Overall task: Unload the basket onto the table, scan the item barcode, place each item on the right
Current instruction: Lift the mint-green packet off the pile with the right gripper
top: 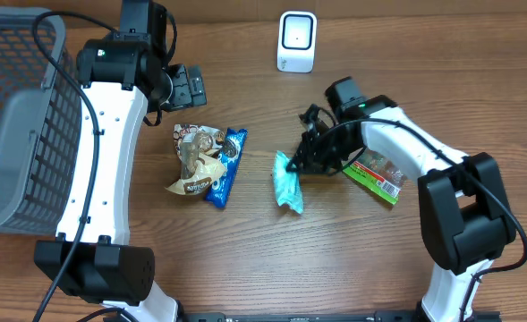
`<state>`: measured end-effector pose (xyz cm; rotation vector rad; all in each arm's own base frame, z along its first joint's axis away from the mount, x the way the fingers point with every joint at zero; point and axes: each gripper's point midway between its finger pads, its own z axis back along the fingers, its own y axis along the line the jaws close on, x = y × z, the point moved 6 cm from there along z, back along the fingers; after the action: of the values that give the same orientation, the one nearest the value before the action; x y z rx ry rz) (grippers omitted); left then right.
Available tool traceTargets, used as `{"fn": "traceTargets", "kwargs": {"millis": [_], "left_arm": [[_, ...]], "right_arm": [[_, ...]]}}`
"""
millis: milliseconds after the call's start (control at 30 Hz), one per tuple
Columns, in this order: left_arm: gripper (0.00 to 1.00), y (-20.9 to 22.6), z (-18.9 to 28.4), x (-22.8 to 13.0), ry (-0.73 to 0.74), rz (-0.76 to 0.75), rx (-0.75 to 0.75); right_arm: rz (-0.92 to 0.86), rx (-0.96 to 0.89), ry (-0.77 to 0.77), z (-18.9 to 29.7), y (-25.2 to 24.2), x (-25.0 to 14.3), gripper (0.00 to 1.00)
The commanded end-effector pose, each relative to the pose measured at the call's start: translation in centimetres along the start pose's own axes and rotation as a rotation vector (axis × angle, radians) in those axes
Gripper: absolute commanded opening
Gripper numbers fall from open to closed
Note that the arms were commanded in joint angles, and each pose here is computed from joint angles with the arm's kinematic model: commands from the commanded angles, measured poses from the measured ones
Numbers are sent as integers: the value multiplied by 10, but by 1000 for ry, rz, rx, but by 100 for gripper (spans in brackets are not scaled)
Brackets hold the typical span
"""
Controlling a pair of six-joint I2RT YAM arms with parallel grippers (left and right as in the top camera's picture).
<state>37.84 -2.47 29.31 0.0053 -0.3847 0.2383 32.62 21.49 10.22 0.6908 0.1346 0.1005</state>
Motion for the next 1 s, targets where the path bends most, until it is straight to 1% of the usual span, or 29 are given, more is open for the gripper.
{"fn": "traceTargets", "kwargs": {"millis": [0,100,167,200,233,367,467,533,600,700,733,833,967], "left_arm": [[100,0,8,3,-28,4,-4],[100,0,8,3,-27,4,-4],[100,0,8,3,-27,4,-4],[100,0,8,3,-28,4,-4],[100,0,8,3,-28,4,-4],[100,0,8,3,-27,4,-4],[100,0,8,3,-28,4,-4],[100,0,8,3,-28,4,-4],[100,0,8,3,-27,4,-4],[100,0,8,3,-27,4,-4],[100,0,8,3,-28,4,-4],[100,0,8,3,-27,4,-4],[100,0,8,3,-27,4,-4]], "right_arm": [[-39,-369,-158,5,-17,11,4],[-3,-380,-163,4,-7,12,4],[0,-374,-166,7,-2,14,15],[1,-372,-169,11,1,15,23],[1,-372,-173,17,6,17,27],[54,-381,-162,38,32,18,32],[92,-398,-138,35,52,9,34],[86,-462,-128,20,62,-6,39],[77,-549,-152,10,64,-15,44],[111,-685,-177,-11,67,-28,61],[132,-718,-173,-19,67,-31,70],[174,-818,-159,-35,60,-36,75],[194,-922,-128,-46,45,-36,75]]}}
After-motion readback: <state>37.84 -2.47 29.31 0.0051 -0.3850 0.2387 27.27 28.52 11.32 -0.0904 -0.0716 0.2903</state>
